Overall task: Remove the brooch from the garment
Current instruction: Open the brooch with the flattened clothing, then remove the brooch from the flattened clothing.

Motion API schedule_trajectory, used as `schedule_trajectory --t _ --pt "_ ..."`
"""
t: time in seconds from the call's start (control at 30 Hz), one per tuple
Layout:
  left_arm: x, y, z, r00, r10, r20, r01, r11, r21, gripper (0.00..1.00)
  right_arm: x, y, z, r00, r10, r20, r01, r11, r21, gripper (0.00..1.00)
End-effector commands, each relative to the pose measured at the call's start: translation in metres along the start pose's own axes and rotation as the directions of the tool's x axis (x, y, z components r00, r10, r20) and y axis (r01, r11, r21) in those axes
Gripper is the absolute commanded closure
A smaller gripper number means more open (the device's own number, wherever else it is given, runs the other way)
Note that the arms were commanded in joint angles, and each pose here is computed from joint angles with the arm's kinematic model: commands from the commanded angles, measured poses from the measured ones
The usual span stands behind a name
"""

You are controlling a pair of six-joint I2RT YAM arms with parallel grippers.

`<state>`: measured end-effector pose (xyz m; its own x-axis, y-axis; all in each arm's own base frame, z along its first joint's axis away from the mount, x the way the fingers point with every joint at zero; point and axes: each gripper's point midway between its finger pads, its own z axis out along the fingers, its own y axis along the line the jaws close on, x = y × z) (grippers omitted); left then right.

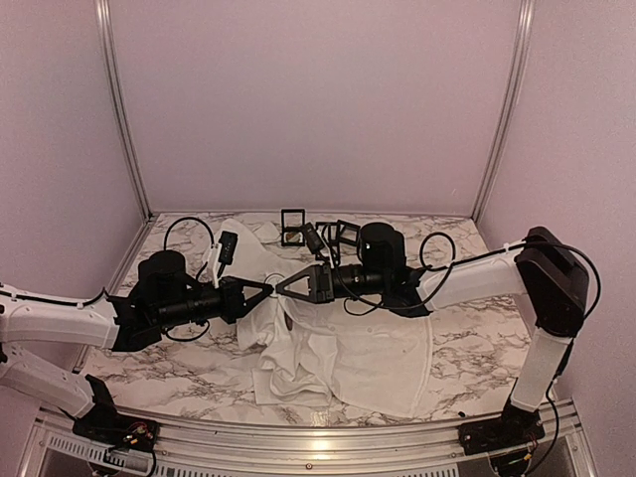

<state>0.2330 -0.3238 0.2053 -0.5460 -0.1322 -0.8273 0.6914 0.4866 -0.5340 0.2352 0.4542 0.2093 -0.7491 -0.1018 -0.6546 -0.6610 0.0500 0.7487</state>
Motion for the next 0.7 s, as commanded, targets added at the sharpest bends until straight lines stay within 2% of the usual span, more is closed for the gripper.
schedule_trajectory --t 0.0,0.13,0.33,0.67 --pt "0.000 -0.032 -0.003 1.000 0.024 0.002 -0.024 0.992 0.121 1.00 -0.012 0.018 0.004 0.999 -0.002 0.035 0.002 1.000 -0.009 0.89" --pt "-0.008 -0.038 -0.008 0.996 -0.055 0.077 0.041 0.983 0.179 1.00 -0.013 0.022 -0.005 0.997 0.040 0.063 -0.037 0.998 -0.049 0.80" --pt "-0.013 -0.034 -0.011 0.979 -0.151 0.137 0.122 0.972 0.201 1.00 -0.009 0.028 -0.016 0.991 0.081 0.103 -0.071 0.993 -0.094 0.74" --pt "-0.013 -0.030 -0.009 0.979 -0.156 0.131 0.133 0.977 0.169 1.00 -0.002 0.026 -0.026 0.987 0.094 0.127 -0.085 0.994 -0.073 0.67"
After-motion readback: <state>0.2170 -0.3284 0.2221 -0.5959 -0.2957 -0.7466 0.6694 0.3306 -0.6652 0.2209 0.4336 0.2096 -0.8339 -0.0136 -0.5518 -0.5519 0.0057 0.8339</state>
